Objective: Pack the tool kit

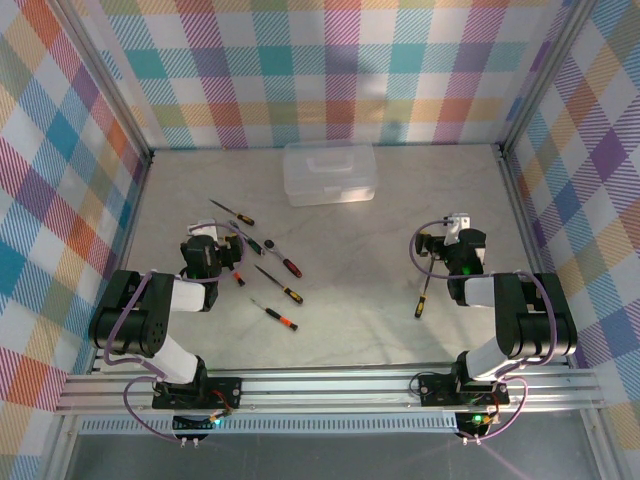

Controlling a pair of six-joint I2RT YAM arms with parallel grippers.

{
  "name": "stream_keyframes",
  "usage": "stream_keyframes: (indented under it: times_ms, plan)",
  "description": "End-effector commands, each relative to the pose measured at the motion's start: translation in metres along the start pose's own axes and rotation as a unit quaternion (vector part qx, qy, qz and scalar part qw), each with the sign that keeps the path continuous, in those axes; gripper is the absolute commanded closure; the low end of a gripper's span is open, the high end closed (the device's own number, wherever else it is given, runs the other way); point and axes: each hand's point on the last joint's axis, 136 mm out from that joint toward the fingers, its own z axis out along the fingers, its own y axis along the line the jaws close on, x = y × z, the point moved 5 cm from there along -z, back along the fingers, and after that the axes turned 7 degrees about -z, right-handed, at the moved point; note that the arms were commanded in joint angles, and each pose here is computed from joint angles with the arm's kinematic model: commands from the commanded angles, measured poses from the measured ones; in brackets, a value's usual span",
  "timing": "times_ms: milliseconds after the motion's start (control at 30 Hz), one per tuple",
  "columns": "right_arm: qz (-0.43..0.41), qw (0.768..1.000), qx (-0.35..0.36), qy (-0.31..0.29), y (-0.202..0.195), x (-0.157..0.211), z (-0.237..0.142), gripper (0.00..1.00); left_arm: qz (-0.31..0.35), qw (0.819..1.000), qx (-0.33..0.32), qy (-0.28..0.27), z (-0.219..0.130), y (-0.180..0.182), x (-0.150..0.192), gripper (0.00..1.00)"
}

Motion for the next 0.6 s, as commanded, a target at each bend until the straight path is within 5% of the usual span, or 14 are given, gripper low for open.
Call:
stream_keyframes:
  times_ms: [0,400,567]
  plan:
    - [0.004,1.000,-0.011,-0.027,0.003,-0.014,0.003,0.01,-0.001,1.000,0.016,-0.024,0.002,-0.007,-0.013,0.00]
    - [0.009,1.000,0.000,-0.015,0.000,-0.021,0.002,0.01,-0.002,1.000,0.011,-0.029,0.001,-0.006,-0.015,0.00]
    - [0.004,1.000,-0.005,0.015,0.000,-0.053,-0.007,0.01,-0.003,1.000,-0.011,-0.025,-0.020,-0.008,-0.057,0.00]
